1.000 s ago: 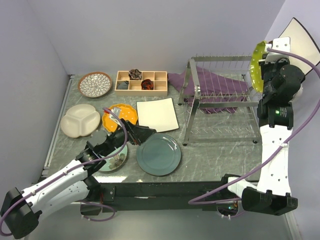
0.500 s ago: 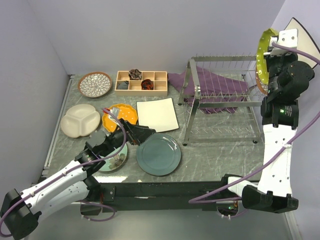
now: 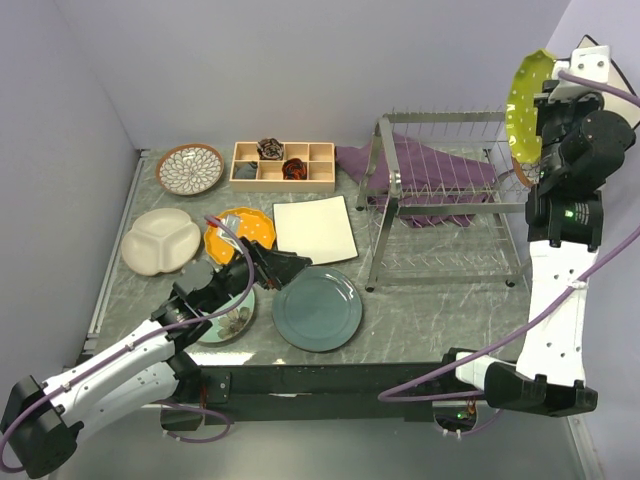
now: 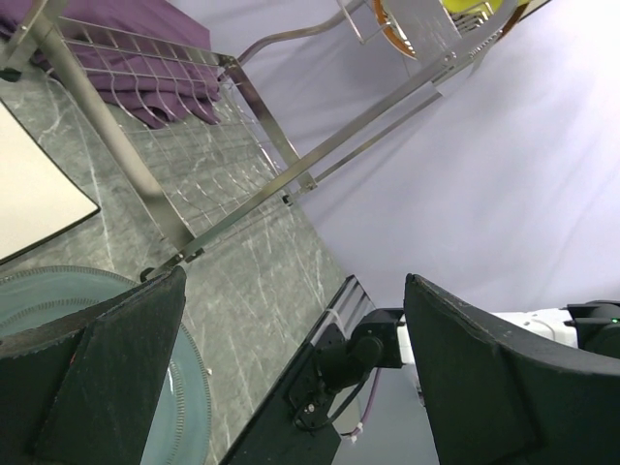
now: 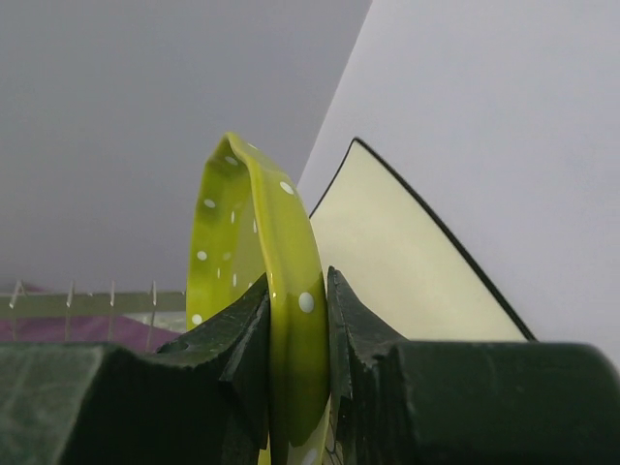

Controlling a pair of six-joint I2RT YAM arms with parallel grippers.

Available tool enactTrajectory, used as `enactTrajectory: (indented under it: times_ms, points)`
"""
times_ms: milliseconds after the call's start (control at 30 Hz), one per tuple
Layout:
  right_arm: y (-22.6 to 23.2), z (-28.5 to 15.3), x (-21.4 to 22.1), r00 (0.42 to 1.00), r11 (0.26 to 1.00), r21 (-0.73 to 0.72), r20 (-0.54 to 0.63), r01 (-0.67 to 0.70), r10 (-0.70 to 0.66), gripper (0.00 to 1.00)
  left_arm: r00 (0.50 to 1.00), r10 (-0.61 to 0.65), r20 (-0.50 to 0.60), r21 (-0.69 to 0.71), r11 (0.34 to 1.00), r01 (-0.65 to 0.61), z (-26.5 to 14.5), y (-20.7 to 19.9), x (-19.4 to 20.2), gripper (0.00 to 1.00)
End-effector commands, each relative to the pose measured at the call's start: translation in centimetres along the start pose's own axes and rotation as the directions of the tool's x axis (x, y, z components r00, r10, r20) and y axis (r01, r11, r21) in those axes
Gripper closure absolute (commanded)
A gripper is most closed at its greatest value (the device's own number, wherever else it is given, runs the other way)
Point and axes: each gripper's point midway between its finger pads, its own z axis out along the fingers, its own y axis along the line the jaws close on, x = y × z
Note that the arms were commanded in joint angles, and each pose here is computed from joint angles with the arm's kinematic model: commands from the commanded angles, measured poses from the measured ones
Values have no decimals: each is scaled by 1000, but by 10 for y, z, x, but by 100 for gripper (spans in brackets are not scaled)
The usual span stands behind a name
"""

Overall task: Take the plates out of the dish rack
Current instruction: Unload the plate from the dish rack, then place the plate at the center of the board.

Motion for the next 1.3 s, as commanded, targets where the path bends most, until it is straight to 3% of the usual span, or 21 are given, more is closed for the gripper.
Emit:
enactTrajectory:
  times_ms: [0,200,500,800,1000,1267]
  points:
    - [-38,-26,-101,952,991,73,296,-110,84,100,998,37,51,11,999,-37,0,-11,-16,0]
    - [-39,-25,-104,939,977,64,297,-203,175,100,998,33,47,-8,999,-33,3,-17,-24,1]
    - [-39,-30,-114,875,914,16,296,-406,384,100,999,43,7,-6,999,-43,15,-37,-35,0]
    - [-23,-31,-147,738,798,-157,309,-583,600,100,998,48,52,-7,999,-47,26,-74,-75,1]
    - [2,-38,-170,614,660,-351,247,-664,749,100,992,73,104,-23,997,-71,51,-94,-111,1]
    - [52,-53,-180,428,357,-598,25,-718,903,100,973,110,203,71,989,-127,81,-131,-171,0]
